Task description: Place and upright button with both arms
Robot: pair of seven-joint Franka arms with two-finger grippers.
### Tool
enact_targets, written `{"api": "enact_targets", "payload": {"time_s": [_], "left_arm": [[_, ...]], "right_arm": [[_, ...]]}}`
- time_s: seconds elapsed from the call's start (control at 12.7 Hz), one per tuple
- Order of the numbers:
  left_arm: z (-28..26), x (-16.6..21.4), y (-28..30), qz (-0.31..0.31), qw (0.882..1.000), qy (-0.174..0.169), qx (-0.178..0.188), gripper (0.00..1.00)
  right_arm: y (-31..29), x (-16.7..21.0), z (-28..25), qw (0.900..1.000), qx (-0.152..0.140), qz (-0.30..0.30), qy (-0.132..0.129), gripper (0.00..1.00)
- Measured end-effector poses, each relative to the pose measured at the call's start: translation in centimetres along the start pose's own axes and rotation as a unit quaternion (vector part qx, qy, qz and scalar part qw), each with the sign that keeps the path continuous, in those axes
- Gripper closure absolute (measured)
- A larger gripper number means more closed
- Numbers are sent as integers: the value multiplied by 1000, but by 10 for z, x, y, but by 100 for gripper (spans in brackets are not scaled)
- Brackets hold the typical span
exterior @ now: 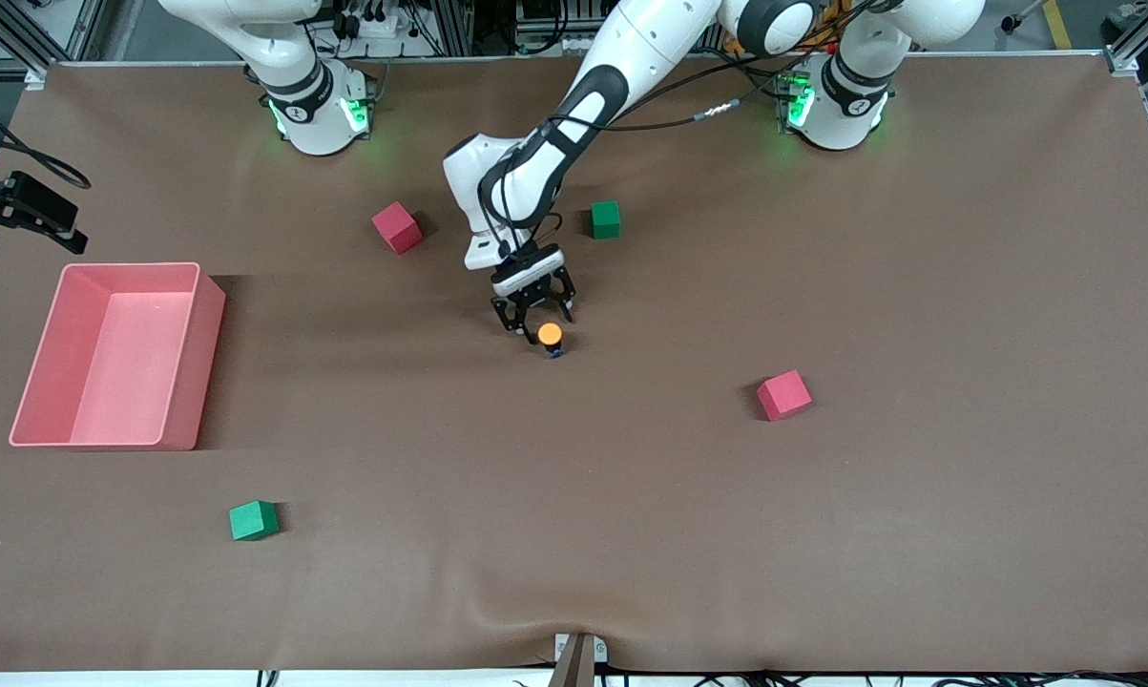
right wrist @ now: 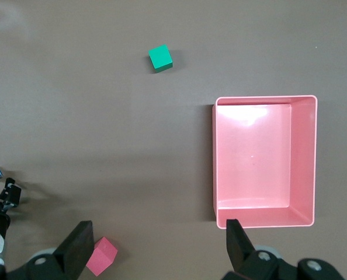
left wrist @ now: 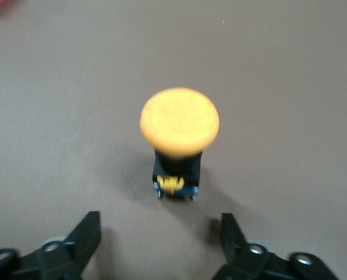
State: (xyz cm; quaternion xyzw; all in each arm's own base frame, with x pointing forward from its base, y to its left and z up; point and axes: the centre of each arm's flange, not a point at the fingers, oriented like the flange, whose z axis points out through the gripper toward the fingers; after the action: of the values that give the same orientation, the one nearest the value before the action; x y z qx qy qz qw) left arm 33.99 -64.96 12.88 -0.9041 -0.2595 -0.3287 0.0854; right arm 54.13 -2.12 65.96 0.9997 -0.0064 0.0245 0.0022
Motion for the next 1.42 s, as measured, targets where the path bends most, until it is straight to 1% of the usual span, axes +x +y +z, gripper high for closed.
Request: {"api": "enact_targets", "payload": {"time_s": [0.08, 0.24, 0.47, 0.63, 0.79, 0.95, 1.03, 1.19, 1.42], "left_arm": [[-11, 2, 2, -9, 1000, -18, 3, 0], [-38, 19, 7, -22, 998, -52, 16, 0], [-86, 61, 8, -29, 994, -93, 49, 0], [-121, 99, 6, -19, 990, -126, 61, 0], [-157, 158, 6, -17, 987, -154, 47, 0], [-189, 235, -4, -15, 981, -193, 34, 0], [-201, 279, -15, -4, 977, -210, 31, 0], [-216, 367, -43, 24, 973, -231, 16, 0], [-214, 475, -95, 57, 963, -262, -1, 0]], "right_arm": [[0, 0, 0, 1000, 0, 0, 0, 0], [0, 0, 0, 1000, 0, 0, 0, 0], [0, 0, 0, 1000, 0, 0, 0, 0], [0, 0, 0, 1000, 0, 0, 0, 0], [1, 0, 0, 1000, 0, 1, 0, 0], [1, 0, 0, 1000, 0, 1, 0, 0], [1, 0, 1, 1000, 0, 1, -1, 0], [1, 0, 1, 1000, 0, 1, -1, 0], [1, 1, 1, 1000, 0, 1, -1, 0]]}}
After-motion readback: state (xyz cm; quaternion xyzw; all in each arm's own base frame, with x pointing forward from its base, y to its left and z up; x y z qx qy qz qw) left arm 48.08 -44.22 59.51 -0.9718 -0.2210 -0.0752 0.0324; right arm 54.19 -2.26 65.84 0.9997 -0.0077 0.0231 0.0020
